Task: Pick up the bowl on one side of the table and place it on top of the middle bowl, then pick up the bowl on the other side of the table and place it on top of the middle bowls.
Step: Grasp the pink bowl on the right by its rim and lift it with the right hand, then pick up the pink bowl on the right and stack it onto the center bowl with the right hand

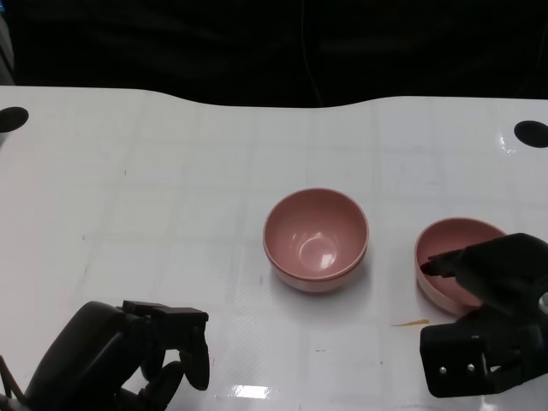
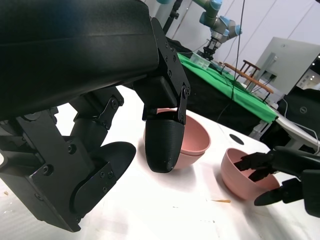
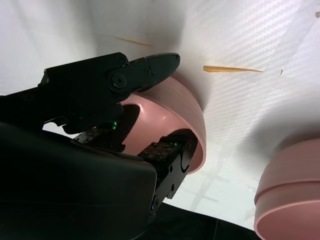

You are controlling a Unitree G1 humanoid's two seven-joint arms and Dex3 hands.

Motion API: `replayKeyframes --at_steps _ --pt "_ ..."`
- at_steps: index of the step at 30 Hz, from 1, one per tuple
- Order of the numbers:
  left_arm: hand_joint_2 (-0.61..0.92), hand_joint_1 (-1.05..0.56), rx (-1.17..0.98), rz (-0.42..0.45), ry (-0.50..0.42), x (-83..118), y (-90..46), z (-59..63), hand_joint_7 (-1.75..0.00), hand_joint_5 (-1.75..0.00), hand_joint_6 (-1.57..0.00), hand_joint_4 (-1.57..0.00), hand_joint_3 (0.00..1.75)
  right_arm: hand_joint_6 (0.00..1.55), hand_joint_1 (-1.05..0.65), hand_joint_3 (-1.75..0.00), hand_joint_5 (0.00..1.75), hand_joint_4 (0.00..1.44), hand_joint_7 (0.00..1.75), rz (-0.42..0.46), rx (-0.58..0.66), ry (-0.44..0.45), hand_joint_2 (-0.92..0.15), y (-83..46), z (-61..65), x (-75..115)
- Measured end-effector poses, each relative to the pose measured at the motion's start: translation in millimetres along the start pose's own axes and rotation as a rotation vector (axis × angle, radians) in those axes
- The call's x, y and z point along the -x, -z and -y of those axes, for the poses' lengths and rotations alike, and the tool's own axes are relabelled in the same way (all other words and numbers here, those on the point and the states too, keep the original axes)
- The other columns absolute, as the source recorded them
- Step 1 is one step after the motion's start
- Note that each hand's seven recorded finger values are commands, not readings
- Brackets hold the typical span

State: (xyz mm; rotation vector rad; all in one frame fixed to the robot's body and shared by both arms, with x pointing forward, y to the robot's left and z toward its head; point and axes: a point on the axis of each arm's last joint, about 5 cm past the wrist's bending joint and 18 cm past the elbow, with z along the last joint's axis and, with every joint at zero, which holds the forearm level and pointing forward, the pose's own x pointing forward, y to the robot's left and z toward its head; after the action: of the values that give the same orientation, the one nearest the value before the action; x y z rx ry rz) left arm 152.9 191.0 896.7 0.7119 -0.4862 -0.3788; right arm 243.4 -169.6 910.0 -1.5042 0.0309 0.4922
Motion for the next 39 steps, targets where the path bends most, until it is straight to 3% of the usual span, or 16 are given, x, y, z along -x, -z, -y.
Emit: replayKeyframes --at_steps 6,7,9,13,21,23,24,25,27,30,32,34,36,39 --pt "0.16 0.0 0.0 0.0 0.0 0.0 -0.1 0.0 -1.41 -1.66 -0.89 -0.92 1.6 1.13 -0.19 -0.12 1.42 0.84 0.2 0.058 -0.01 0.073 -0.92 8.0 -8.7 -8.5" --pt "0.16 0.0 0.0 0.0 0.0 -0.1 -0.1 0.0 -1.41 -1.66 -0.9 -0.92 1.6 1.04 -0.18 -0.13 1.61 0.83 0.66 0.073 -0.015 0.094 -0.92 9.8 -10.2 -9.2" --pt "0.16 0.0 0.0 0.001 0.001 -0.1 -0.1 0.0 -1.41 -1.65 -0.9 -0.93 1.61 0.77 -0.16 -0.14 1.72 0.84 1.38 0.095 -0.026 0.141 -0.92 11.9 -12.7 -10.1" --pt "0.15 -0.01 0.0 0.001 0.0 -0.3 -0.1 0.0 -1.41 -1.65 -0.9 -0.93 1.61 0.62 -0.14 -0.16 1.74 0.84 1.71 0.131 -0.049 0.211 -0.91 12.5 -15.8 -10.1" --pt "0.15 -0.01 0.0 0.002 0.001 -0.5 -0.2 0.0 -1.41 -1.65 -0.89 -0.93 1.6 0.63 -0.11 -0.14 1.75 0.89 1.73 0.206 -0.079 0.426 -0.84 9.3 -9.3 -8.5" --pt "0.14 0.0 0.0 0.002 0.001 -0.5 -0.2 0.1 -1.41 -1.65 -0.9 -0.93 1.61 0.72 -0.12 -0.2 1.75 0.9 1.53 0.219 -0.078 0.451 -0.8 7.6 -7.1 -8.1" --pt "0.14 0.0 0.0 0.002 0.001 -0.5 -0.2 0.1 -1.41 -1.65 -0.9 -0.93 1.6 0.77 -0.12 -0.32 1.75 0.9 1.43 0.226 -0.077 0.463 -0.72 6.4 -5.4 -7.9" --pt "0.14 0.0 0.0 0.002 0.001 -0.5 -0.2 0.1 -1.41 -1.65 -0.9 -0.93 1.6 0.82 -0.12 -0.59 1.75 0.91 1.37 0.235 -0.076 0.48 -0.57 5.0 -3.5 -7.6" --pt "0.15 0.0 0.0 0.002 0.001 -0.5 -0.2 0.1 -1.4 -1.65 -0.9 -0.93 1.6 0.84 -0.1 -0.75 1.75 0.92 1.38 0.249 -0.075 0.51 -0.46 2.7 0.9 -6.8" --pt "0.15 0.0 -0.007 0.001 0.006 -0.5 -0.2 0.3 -1.4 -1.65 -0.9 -0.93 1.59 0.82 -0.09 -0.82 1.75 0.92 1.47 0.254 -0.078 0.543 -0.41 1.6 4.2 -6.3" --pt "0.15 0.01 -0.01 0.001 0.009 -0.5 -0.2 0.4 -1.4 -1.65 -0.9 -0.93 1.59 0.76 -0.07 -1.05 1.75 0.96 1.67 0.252 -0.082 0.563 -0.29 1.7 4.9 -6.3" --pt "0.15 0.01 -0.013 0.001 0.011 -0.6 -0.2 0.5 -1.4 -1.65 -0.9 -0.93 1.59 0.76 -0.07 -1.14 1.75 0.98 1.7 0.259 -0.087 0.588 -0.25 0.7 6.4 -6.2" --pt "0.15 0.01 -0.013 0.002 0.011 -0.7 -0.2 0.6 -1.39 -1.65 -0.9 -0.93 1.59 0.82 -0.08 -1.25 1.75 1.0 1.6 0.285 -0.115 0.611 -0.23 -1.9 9.7 -5.9" --pt "0.15 0.0 -0.011 0.005 0.01 -1.6 -0.4 0.8 -1.39 -1.64 -0.9 -0.93 1.59 0.84 -0.1 -1.3 1.75 1.0 1.55 0.338 -0.145 0.634 -0.26 -6.5 18.0 -6.1"
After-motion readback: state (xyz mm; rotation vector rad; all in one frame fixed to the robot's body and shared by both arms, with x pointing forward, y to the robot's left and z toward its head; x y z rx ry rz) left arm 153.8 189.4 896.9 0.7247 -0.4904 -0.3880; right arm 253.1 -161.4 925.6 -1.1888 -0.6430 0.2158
